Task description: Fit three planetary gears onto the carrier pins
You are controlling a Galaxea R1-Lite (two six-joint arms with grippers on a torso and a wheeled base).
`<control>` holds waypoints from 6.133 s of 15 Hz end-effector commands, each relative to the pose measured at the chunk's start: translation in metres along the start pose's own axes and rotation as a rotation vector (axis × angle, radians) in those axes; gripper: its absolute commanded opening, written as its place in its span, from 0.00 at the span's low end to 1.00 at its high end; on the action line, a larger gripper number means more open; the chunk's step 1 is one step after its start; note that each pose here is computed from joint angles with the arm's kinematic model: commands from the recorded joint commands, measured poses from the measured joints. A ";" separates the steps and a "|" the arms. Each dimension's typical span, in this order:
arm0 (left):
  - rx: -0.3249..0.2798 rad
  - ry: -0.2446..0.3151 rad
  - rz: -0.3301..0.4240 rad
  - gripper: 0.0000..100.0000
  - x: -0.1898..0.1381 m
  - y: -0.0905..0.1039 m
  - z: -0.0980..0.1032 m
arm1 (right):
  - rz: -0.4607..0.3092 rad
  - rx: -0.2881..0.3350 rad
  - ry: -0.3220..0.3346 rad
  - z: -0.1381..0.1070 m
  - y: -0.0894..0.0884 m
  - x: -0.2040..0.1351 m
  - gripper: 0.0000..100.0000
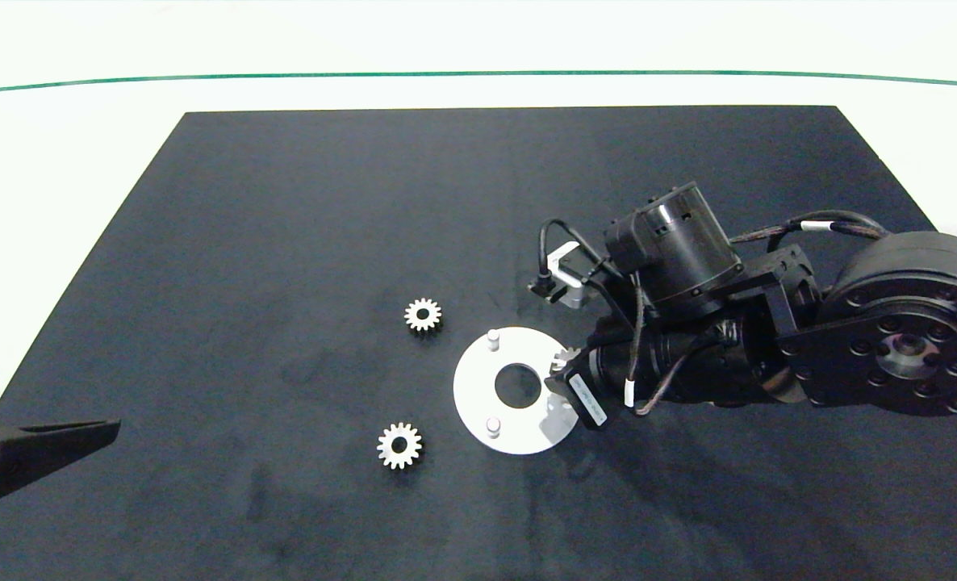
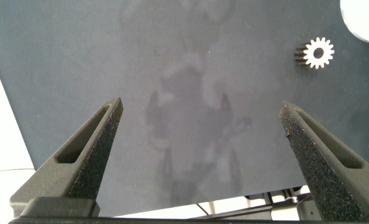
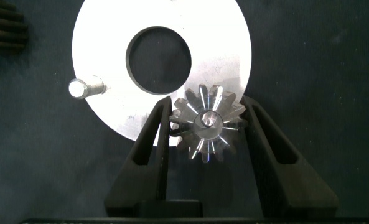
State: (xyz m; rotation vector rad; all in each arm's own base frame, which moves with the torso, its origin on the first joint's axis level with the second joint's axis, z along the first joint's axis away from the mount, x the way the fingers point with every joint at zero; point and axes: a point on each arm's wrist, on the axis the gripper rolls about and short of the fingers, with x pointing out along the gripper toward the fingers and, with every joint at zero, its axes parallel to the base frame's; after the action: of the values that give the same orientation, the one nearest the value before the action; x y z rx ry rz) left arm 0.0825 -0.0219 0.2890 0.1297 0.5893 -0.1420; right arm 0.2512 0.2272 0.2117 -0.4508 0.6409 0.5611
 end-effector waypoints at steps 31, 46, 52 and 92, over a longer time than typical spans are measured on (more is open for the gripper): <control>0.000 0.005 0.001 1.00 0.000 0.000 0.000 | -0.049 -0.006 -0.015 -0.008 0.003 0.003 0.00; 0.000 0.005 0.002 1.00 0.000 0.000 0.000 | -0.052 0.005 -0.058 -0.010 0.000 -0.019 1.00; 0.002 0.014 0.000 1.00 0.002 0.000 -0.001 | -0.062 0.048 -0.128 -0.031 -0.010 -0.070 1.00; 0.426 0.132 -0.309 1.00 0.107 -0.118 -0.015 | -0.050 0.005 -0.390 -0.077 0.001 -0.140 1.00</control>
State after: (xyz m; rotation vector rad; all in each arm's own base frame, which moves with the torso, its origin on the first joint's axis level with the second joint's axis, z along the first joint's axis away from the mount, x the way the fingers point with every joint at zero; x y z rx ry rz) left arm 0.1371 -0.1403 0.2051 0.4537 0.7045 -0.5621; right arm 0.1277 0.1377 0.2486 -0.3398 0.2650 0.5721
